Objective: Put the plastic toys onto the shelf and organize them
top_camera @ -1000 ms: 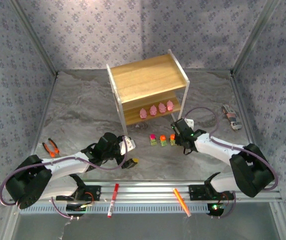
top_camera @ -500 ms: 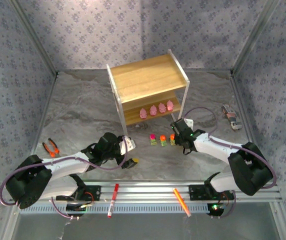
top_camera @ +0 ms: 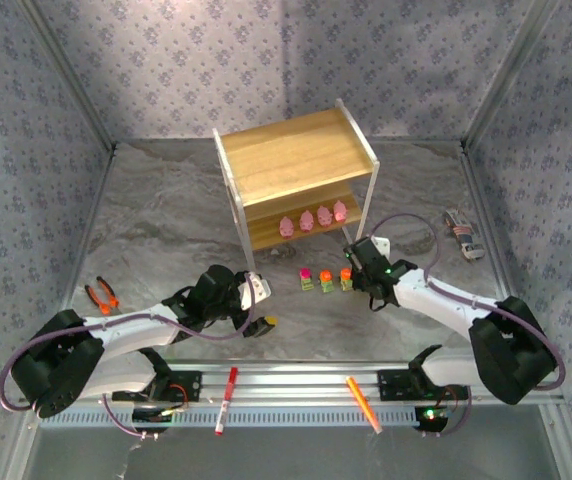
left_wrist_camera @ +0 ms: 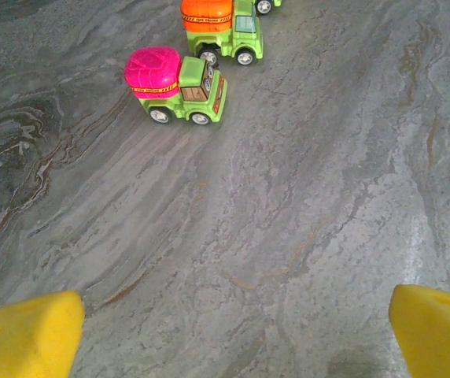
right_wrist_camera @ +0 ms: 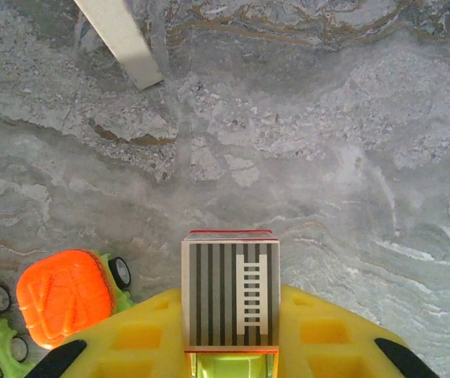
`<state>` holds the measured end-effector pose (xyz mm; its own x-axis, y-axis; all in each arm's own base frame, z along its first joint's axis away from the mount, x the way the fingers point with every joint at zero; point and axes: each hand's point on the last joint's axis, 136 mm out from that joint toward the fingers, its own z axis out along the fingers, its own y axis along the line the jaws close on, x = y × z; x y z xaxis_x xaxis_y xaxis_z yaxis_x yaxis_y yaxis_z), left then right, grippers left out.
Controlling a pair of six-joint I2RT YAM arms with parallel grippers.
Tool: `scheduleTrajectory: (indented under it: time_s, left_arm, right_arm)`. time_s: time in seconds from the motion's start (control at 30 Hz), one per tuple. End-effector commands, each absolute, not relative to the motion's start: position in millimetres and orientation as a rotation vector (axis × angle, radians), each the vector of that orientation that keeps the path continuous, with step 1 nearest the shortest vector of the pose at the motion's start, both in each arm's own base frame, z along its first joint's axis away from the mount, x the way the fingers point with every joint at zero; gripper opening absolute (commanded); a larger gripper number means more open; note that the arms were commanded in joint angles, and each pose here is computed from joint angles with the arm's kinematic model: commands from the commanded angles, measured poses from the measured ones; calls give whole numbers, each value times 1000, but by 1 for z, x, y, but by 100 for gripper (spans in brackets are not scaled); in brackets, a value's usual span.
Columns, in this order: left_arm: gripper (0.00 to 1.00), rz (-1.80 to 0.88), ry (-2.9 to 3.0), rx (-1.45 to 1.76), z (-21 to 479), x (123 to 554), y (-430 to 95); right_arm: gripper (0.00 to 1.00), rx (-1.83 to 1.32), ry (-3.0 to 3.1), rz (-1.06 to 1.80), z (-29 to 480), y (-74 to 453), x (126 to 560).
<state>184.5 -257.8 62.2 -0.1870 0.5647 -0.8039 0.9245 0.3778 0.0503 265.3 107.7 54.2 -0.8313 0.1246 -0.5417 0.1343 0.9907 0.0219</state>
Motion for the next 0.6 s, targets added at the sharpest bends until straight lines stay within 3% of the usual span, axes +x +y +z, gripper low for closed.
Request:
scheduleTrajectory:
  time_s: [0.0, 0.57]
  left_arm:
    - [99, -595, 1826, 1295, 72, 188, -265]
    - [100, -598, 1826, 1296, 72, 188, -265]
  right_arm:
    - [21, 160, 2568, -61, 59, 104, 262]
    - [22, 85, 2475, -15, 147, 114, 243]
